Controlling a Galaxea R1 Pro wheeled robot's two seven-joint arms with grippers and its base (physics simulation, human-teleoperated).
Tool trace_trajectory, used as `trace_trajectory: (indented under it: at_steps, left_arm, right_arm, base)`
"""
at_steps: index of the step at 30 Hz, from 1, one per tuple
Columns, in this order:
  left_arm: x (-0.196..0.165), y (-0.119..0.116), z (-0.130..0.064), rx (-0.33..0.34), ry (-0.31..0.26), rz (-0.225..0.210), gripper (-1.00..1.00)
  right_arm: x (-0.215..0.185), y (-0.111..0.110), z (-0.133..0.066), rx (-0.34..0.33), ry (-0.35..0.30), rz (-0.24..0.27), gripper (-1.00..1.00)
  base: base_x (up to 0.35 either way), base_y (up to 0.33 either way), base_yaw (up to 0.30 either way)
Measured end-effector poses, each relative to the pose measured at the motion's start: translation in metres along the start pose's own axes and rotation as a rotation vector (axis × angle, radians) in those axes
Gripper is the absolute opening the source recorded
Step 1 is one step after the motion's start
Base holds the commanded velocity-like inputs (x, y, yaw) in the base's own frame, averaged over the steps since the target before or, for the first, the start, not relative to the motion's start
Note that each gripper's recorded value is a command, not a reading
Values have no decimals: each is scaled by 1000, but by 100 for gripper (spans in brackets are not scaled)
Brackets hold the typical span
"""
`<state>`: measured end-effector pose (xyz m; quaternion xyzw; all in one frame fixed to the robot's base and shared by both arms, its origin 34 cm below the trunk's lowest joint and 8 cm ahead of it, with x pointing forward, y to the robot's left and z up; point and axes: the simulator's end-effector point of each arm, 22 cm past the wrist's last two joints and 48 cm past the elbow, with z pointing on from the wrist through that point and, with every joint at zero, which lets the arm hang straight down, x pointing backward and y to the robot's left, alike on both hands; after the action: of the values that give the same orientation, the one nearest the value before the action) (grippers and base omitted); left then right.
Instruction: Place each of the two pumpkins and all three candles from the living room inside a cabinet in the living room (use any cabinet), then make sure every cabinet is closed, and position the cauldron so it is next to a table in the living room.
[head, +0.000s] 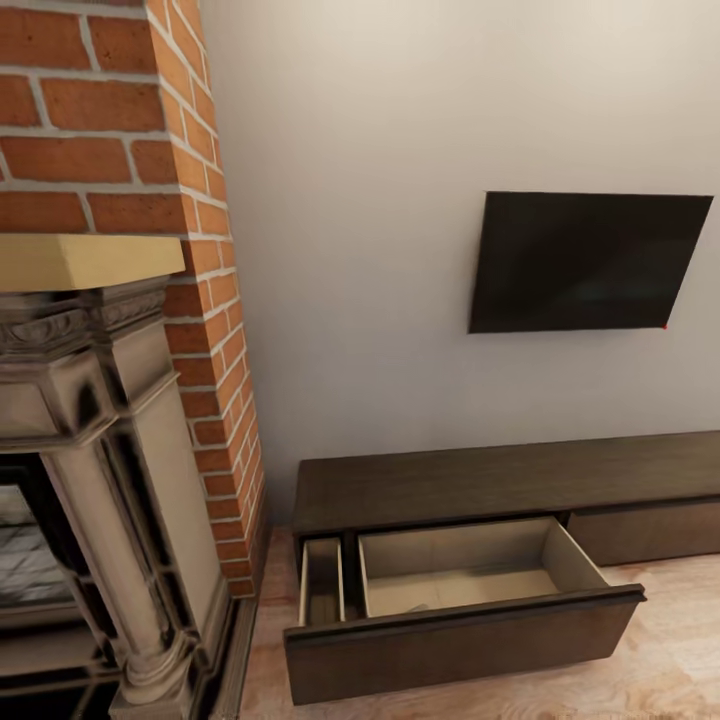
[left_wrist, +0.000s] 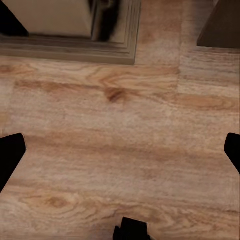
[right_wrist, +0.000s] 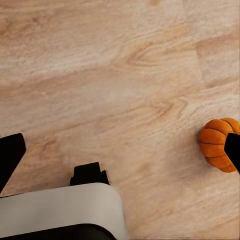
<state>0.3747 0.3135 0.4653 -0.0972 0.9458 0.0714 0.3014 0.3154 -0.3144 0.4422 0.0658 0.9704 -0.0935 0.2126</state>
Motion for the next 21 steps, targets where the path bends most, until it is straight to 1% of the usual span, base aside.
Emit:
trace_trajectory:
  at_steps: [8, 21]
  left_arm:
    - [-4, -1, 0, 2, -17, -14, 100]
    - [-5, 3, 0, -3, -19, -16, 100]
  right_arm:
    - [0, -1, 0, 2, 0, 1, 100]
    - [0, -2, 0, 3, 1, 2, 100]
  base:
    - [-233, 268, 0]
    - [-77, 334, 0]
